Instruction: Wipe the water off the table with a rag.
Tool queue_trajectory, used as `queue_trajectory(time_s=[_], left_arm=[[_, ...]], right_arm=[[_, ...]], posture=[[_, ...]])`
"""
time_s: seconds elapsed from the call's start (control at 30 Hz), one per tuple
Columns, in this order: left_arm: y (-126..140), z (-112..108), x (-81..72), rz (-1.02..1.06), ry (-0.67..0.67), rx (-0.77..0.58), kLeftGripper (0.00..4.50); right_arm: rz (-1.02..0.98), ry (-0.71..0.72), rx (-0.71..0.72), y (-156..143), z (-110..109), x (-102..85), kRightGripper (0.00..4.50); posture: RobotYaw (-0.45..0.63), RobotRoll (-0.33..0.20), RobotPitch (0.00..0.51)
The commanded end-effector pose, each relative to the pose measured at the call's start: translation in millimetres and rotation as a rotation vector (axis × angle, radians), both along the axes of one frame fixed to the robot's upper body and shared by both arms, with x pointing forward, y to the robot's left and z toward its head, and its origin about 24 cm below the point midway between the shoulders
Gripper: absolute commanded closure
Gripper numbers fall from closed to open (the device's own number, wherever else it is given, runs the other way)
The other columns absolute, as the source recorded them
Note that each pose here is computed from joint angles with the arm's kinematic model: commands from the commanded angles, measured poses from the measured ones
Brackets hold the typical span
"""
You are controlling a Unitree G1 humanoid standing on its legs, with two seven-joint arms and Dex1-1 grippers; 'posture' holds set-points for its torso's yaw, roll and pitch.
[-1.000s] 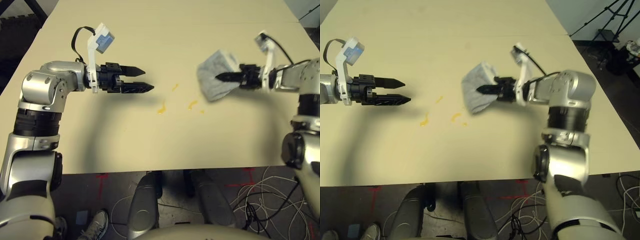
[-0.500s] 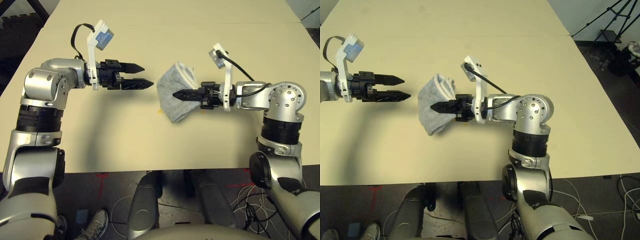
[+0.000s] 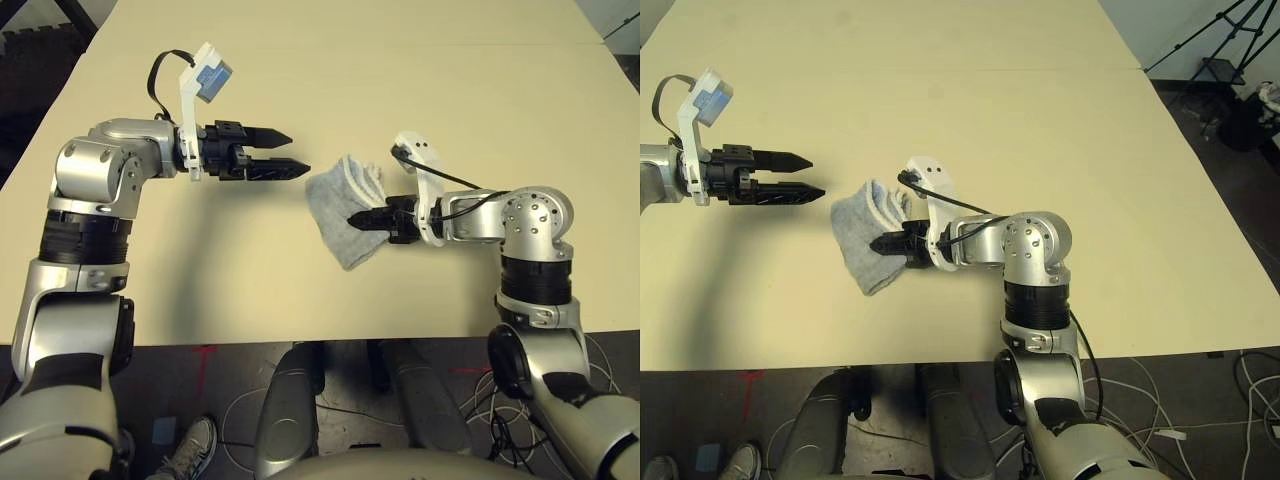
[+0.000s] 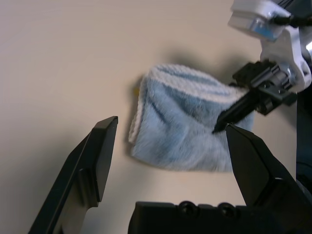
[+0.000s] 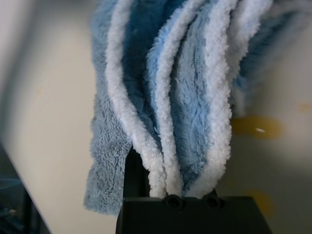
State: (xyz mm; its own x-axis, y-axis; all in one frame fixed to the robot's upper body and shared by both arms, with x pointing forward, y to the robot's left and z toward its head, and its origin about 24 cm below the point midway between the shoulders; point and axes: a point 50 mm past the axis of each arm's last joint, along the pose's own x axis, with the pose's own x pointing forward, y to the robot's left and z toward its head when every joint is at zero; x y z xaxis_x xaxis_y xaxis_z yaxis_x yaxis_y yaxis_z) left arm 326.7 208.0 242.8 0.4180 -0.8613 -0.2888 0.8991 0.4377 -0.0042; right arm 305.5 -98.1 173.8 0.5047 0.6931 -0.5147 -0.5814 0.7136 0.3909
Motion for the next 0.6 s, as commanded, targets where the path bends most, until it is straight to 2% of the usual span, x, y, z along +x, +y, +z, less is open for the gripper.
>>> queue_trajectory(time_s=[0.03,0.3,0.6], left_arm=[[1.1,-4.2,-0.3,0.008,0.017,0.004,0.0],[1.2,-5.2,0.9,0.012,0.02,0.002,0.0],[-0.2,-3.9,2.7,0.008,0.015,0.001,0.0]], right_arm=[[-0.088,-0.061,-0.062,-19.2,12.9,8.8,4.46],[-0.203,-0.16,-0.156,-61.5,42.8,16.5,4.46],[-0.322,-0.147,-0.253,-107.2,36.4,21.0,4.46]], posture=[[0.0,0.0,0.322],[-0.01,0.0,0.325],[-0.02,0.0,0.323]])
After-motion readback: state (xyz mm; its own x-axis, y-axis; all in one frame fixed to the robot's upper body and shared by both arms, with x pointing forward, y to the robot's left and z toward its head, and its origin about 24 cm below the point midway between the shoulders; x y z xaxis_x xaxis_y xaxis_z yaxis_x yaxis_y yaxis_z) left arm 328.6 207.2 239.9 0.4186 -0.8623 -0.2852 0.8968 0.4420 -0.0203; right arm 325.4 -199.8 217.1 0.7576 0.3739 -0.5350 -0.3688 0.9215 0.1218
